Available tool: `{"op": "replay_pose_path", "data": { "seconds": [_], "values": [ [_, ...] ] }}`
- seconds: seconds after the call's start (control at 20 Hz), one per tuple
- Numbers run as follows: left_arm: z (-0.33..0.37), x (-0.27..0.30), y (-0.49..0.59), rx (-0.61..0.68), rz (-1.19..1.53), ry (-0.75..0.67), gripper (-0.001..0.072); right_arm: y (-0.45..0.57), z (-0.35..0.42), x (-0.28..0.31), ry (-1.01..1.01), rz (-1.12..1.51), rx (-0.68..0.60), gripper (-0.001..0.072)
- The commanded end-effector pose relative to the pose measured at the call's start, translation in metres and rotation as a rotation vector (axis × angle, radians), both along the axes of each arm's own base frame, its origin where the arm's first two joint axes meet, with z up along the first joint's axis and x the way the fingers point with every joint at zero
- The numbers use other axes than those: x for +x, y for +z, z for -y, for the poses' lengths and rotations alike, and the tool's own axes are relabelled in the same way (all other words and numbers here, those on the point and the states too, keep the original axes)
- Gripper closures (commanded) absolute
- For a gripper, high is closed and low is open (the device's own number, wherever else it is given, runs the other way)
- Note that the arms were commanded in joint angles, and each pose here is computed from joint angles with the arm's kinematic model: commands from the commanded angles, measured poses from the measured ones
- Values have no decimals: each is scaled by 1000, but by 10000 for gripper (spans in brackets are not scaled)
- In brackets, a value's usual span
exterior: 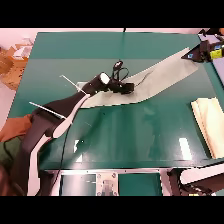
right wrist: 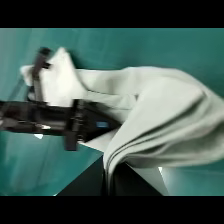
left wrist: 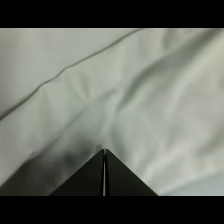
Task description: Fold the shirts.
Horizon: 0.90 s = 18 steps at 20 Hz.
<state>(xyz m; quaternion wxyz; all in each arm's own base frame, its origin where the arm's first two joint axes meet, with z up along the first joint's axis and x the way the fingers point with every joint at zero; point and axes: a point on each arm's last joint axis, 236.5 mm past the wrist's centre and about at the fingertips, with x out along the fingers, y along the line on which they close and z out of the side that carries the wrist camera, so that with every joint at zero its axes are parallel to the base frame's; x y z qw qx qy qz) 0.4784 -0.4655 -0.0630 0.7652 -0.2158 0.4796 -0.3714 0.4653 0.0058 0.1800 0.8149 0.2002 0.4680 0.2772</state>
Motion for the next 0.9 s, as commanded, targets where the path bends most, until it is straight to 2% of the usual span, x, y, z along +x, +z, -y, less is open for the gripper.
{"op": "replay_pose_path", "data": {
  "seconds": [0.0, 0.15, 0.3, 0.55, 0.7, 0.85],
  "values": [
    [22, -5, -2, -37, 9, 32, 679, 25, -28, -17, 47, 20, 5, 692],
    [20, -12, -5, -30, -22, 0, 679, 25, -42, -18, 71, 12, 9, 692],
    [-7, -17, 13, -19, -48, -95, 680, 26, -47, -16, 61, 9, 21, 692],
    [-156, 9, 109, 96, -13, -190, 680, 38, -100, -6, 95, 43, 95, 692],
    [-250, 14, 170, 145, 26, -142, 679, 29, -171, 2, 147, 73, 131, 691],
    [-324, 21, 214, 155, 83, -13, 679, -5, -258, 13, 152, 88, 179, 691]
  ]
}}
